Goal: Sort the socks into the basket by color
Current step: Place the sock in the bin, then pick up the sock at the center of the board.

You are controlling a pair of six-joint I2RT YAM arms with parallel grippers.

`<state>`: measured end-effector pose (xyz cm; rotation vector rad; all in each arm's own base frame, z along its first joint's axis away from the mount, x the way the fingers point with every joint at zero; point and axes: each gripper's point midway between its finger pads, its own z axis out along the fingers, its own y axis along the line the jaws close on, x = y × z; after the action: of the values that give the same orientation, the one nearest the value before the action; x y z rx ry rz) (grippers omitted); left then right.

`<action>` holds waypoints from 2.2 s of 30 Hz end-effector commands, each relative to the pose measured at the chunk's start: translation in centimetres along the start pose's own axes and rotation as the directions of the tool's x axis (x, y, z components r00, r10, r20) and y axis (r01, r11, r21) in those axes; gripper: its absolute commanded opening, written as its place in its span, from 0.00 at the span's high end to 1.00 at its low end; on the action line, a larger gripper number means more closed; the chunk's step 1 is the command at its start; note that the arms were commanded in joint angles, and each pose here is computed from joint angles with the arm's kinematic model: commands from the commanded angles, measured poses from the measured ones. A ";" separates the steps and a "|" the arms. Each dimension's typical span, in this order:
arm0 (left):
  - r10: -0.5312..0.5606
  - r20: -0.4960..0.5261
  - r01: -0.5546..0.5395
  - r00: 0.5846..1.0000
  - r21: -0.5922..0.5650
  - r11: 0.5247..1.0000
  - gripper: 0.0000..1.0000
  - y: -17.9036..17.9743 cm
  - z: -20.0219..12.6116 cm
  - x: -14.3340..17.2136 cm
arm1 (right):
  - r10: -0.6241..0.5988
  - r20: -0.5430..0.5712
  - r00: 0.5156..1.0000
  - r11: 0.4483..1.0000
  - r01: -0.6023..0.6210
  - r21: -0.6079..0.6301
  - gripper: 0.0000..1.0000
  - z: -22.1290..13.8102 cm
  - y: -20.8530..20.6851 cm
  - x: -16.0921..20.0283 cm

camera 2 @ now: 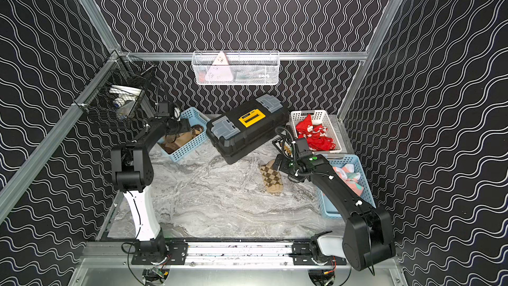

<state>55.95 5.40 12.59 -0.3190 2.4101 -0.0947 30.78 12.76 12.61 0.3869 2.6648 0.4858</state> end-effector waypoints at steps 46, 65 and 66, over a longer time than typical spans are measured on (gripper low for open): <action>0.149 0.017 -0.143 0.989 0.401 0.905 0.24 -18.7 -22.7 22.7 | -0.257 -0.185 0.948 0.912 0.301 0.277 0.74 12.1 -1.9 7.3; 0.188 -0.017 -0.144 0.982 0.580 0.802 0.18 -24.9 -23.6 24.9 | -0.326 0.056 0.944 0.942 0.329 -0.069 1.00 -0.2 6.2 4.8; 0.181 -0.019 -0.133 0.983 0.604 0.786 0.18 -25.5 -23.8 24.8 | -0.333 0.072 0.940 0.935 0.339 -0.106 1.00 -1.0 6.8 4.9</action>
<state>27.12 -24.06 16.85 0.1791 2.3854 -0.6599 28.46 19.36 13.24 -0.0311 2.5703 0.4166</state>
